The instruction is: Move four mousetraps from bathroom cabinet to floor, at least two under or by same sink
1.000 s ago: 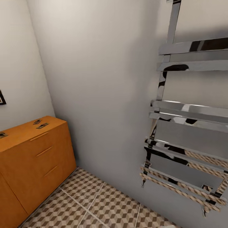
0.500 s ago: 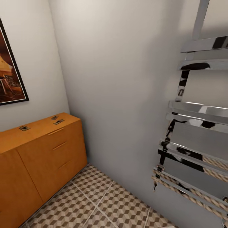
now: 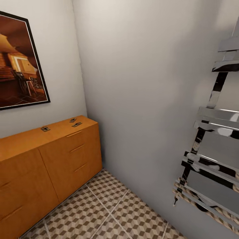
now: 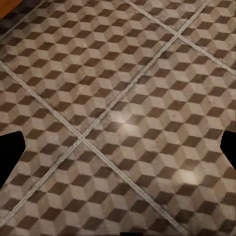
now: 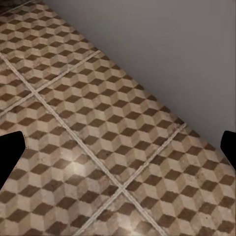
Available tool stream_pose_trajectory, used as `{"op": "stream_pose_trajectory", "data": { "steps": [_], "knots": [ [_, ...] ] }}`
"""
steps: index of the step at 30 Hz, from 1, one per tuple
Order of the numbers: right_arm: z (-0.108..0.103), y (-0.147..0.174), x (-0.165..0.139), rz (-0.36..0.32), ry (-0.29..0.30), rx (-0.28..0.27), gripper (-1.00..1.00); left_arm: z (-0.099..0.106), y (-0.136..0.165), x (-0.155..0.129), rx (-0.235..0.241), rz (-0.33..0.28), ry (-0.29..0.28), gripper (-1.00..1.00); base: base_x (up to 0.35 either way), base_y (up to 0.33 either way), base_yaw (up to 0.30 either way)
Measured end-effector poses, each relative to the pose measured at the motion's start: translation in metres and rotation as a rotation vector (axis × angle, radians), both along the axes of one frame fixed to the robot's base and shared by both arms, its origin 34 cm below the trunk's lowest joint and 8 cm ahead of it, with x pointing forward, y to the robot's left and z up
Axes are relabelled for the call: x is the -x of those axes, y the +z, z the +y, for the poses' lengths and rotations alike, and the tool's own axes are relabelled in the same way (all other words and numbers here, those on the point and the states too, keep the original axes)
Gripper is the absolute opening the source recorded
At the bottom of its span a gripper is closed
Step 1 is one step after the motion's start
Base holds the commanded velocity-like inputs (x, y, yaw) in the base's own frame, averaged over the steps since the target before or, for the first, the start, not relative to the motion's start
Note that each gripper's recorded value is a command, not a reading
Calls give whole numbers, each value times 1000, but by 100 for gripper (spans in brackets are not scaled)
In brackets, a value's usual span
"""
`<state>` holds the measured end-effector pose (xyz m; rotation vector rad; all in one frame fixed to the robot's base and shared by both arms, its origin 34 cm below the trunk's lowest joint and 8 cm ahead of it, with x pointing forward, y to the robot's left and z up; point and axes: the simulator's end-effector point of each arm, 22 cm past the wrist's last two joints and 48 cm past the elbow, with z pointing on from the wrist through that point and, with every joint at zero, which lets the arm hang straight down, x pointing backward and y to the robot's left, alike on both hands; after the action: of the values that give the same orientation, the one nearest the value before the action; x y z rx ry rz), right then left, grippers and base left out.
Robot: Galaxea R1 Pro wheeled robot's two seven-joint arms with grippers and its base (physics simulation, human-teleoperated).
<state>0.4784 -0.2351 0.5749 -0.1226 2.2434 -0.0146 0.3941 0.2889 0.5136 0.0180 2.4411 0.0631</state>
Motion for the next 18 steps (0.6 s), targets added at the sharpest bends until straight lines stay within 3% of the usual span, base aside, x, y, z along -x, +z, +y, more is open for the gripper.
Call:
{"op": "stream_pose_trajectory", "data": {
  "steps": [18],
  "knots": [
    [0, -4, 3, 11, 1, 1, 100, 0, -2, 3, 0, 9, 0, 100, 0, 0, 250]
  ]
}}
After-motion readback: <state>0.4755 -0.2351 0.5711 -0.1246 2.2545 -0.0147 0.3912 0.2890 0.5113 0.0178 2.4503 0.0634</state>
